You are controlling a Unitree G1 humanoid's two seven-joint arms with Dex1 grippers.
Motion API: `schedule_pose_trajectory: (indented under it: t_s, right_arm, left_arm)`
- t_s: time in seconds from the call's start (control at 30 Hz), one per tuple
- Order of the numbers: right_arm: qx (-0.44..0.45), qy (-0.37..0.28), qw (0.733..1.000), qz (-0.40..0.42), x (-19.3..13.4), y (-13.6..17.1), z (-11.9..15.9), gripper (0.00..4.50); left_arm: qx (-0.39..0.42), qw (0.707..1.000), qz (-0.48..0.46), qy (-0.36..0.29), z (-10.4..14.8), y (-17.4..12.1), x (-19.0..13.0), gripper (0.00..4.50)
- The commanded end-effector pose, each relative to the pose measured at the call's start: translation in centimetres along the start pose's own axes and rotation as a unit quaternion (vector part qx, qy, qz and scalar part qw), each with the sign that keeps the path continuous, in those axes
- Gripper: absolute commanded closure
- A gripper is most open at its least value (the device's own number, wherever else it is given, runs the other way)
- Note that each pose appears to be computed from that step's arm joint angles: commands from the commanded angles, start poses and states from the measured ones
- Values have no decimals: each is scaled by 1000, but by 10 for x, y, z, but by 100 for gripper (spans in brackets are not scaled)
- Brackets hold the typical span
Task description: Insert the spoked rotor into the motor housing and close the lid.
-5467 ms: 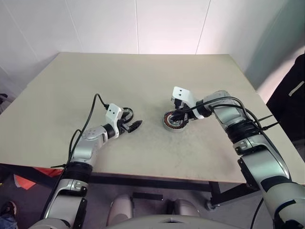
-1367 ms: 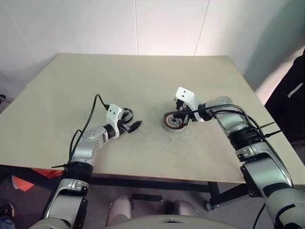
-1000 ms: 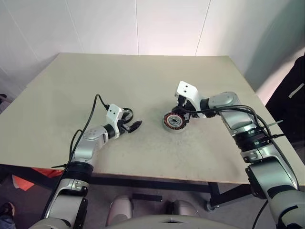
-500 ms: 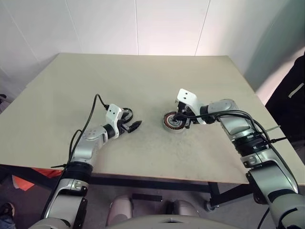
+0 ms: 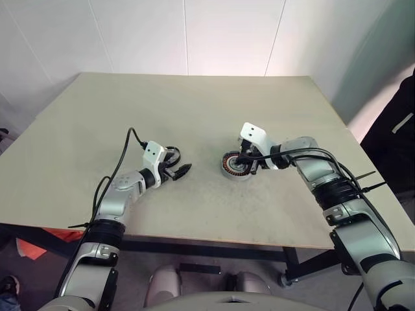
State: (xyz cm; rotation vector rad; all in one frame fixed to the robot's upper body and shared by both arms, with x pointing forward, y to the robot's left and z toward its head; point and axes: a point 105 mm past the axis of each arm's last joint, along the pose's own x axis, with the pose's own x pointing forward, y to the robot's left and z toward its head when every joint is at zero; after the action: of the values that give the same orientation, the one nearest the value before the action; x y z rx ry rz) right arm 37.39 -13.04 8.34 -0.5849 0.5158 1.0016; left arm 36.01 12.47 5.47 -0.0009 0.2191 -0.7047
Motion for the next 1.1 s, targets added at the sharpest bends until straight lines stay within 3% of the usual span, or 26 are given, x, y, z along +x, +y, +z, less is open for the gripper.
schedule_pose_trajectory:
  t_s: [0.03,0.23,0.43,0.6,0.8,1.07,1.1]
  right_arm:
    - [-3,-4,1000,-2,-3,0,4,446]
    - [-26,-59,998,-24,-22,-10,44,446]
    - [-30,-89,995,-39,-32,-13,63,446]
    - [-11,-98,994,-52,-33,-16,64,446]
    - [-1,-103,993,-54,-31,-13,62,446]
    - [6,-105,993,-59,-30,-13,61,446]
    - [7,-105,993,-59,-30,-13,61,449]
  left_arm:
    - [18,999,12,-29,19,9,-2,0]
    - [13,999,13,-32,22,10,0,0]
    - [-16,999,11,-48,31,10,2,0]
    - [-48,997,-6,-68,46,5,1,0]
    - [-18,997,-27,-71,63,-1,-5,0]
    - [30,998,26,-47,58,20,-11,0]
    - [35,998,39,-38,53,25,-12,18]
